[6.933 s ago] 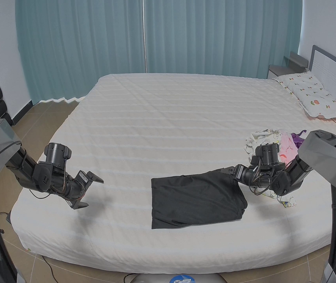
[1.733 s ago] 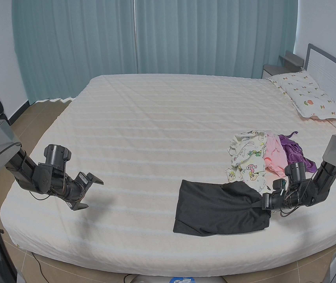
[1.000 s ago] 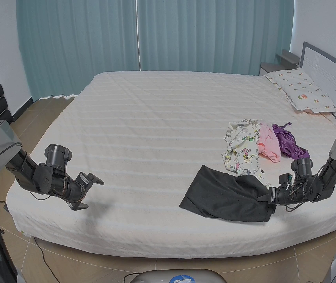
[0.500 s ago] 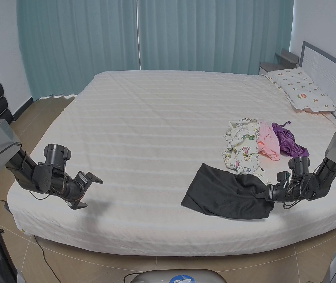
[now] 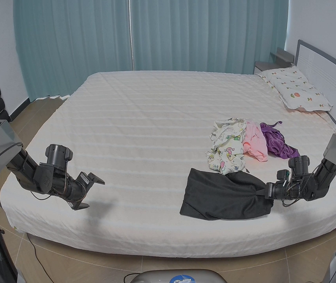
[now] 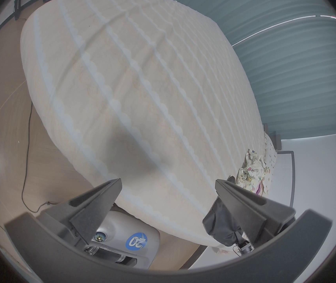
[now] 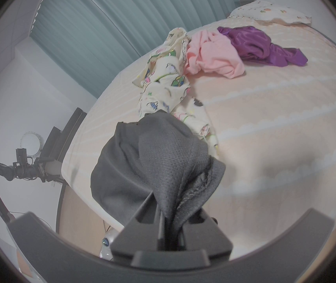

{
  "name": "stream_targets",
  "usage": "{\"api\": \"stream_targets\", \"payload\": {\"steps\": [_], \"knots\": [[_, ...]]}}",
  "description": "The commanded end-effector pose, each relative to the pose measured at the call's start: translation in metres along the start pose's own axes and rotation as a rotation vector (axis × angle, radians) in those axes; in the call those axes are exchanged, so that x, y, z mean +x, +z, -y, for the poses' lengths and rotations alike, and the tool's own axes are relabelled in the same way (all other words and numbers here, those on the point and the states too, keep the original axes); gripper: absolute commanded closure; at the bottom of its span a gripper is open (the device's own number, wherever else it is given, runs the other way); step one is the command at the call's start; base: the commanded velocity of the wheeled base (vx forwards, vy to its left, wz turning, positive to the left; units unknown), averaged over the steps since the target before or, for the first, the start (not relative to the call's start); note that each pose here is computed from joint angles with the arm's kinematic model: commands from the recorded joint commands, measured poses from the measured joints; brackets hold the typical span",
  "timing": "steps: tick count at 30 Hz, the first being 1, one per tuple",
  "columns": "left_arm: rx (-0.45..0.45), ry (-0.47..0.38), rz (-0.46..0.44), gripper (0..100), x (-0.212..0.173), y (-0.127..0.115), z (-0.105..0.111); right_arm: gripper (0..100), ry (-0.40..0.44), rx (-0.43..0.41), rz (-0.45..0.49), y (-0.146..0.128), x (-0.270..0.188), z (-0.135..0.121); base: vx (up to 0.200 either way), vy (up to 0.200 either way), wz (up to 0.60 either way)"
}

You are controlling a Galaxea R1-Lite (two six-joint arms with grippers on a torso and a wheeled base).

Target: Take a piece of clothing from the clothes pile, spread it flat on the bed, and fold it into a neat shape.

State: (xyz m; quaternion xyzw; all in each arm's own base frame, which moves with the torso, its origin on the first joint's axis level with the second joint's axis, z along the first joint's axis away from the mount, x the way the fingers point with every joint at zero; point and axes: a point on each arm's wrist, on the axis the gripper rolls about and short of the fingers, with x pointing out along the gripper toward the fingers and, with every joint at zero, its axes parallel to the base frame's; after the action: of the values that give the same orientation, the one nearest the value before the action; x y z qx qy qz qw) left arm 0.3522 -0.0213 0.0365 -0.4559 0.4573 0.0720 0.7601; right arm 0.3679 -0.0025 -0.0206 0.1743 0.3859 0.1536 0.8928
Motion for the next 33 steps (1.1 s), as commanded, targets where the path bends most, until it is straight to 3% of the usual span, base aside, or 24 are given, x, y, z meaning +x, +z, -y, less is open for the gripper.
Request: {"api": "stream_targets", "payload": {"steps": [1,3,4,13,19,20,21,25,33], "knots": [[-0.001,0.0,0.001,0,0.001,0.001,0.0,100,-0.019,0.003,-0.015,-0.008,0.007,0.003,0.0,0.0,0.0],[0.0,0.001,-0.001,0,0.002,0.0,0.0,100,-0.033,0.008,-0.021,-0.011,0.012,0.006,0.0,0.0,0.0],[0.001,0.0,0.0,0,0.002,0.001,0.0,0,-0.035,0.01,-0.026,-0.013,0.015,0.008,0.0,0.0,0.0],[0.001,0.0,0.0,0,0.002,0.001,0.0,0,-0.055,0.018,0.025,-0.006,0.014,0.012,0.0,0.0,0.0],[0.0,0.001,-0.001,0,0.002,0.0,0.0,0,-0.041,0.159,0.105,0.015,0.0,0.022,0.0,0.0,0.0],[0.0,0.001,-0.001,0,0.002,0.0,0.0,0,-0.032,0.23,0.127,0.023,0.003,0.023,0.0,0.0,0.0],[0.0,0.001,-0.001,0,0.002,0.0,0.0,0,-0.027,0.285,0.13,0.025,0.007,0.024,0.0,0.0,0.0],[-0.004,0.001,0.0,0,0.001,0.001,0.0,0,-0.018,0.372,0.115,0.023,0.026,0.025,0.0,0.0,0.0],[-0.004,0.002,-0.001,0,0.001,0.0,-0.001,0,-0.007,0.398,0.081,0.024,0.044,0.02,0.0,0.0,0.0]]}}
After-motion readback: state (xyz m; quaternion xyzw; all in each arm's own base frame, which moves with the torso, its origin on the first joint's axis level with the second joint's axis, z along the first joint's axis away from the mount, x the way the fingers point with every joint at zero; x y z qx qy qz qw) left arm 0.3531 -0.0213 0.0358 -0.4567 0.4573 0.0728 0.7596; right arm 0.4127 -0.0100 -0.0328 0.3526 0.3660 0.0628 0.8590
